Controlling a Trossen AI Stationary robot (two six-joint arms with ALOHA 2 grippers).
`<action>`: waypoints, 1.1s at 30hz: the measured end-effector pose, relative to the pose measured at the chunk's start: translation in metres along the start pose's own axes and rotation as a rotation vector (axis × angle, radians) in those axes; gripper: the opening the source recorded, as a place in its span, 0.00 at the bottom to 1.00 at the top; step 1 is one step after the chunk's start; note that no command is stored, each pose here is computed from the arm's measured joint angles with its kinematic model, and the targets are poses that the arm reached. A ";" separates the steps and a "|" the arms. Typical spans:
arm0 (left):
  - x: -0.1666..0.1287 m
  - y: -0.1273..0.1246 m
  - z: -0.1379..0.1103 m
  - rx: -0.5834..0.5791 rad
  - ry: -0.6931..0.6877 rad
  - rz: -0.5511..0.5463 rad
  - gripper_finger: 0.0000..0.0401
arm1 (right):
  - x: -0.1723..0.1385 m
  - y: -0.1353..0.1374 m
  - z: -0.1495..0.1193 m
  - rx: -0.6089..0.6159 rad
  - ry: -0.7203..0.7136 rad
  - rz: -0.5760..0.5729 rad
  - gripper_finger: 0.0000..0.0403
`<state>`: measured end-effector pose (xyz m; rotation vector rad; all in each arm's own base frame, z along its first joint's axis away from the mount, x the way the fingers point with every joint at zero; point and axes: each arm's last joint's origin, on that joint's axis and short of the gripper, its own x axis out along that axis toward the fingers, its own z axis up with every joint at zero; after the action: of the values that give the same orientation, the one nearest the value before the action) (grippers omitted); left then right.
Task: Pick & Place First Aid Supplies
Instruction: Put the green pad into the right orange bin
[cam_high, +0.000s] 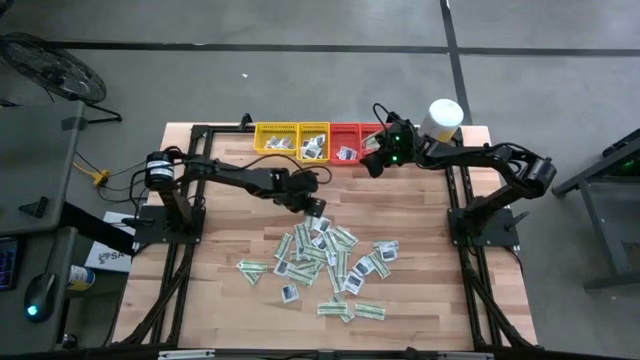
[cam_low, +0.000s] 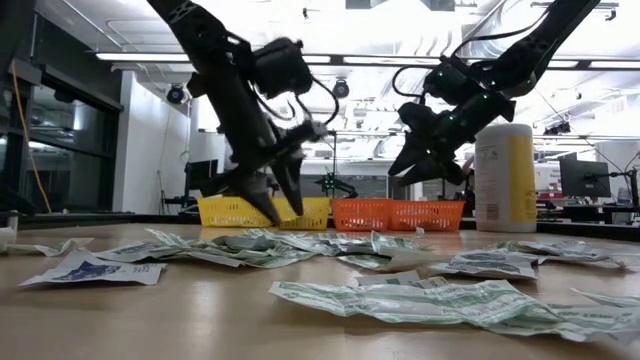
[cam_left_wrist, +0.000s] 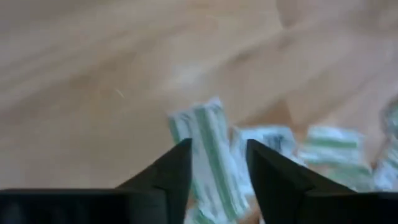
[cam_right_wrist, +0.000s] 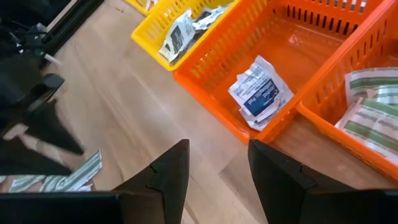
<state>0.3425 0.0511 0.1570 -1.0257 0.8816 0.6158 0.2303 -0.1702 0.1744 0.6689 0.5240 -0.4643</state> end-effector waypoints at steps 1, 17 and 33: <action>0.001 0.002 0.000 -0.004 -0.012 0.025 0.42 | 0.000 0.000 0.000 -0.001 0.001 0.001 0.39; 0.029 0.006 -0.001 -0.003 -0.037 0.052 0.49 | 0.000 -0.001 -0.002 -0.024 0.018 -0.008 0.39; 0.040 0.013 -0.015 0.083 0.014 0.151 0.15 | 0.000 -0.002 -0.004 -0.025 0.041 -0.017 0.39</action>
<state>0.3486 0.0438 0.1131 -0.8949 0.9951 0.6934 0.2280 -0.1686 0.1711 0.6517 0.5738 -0.4601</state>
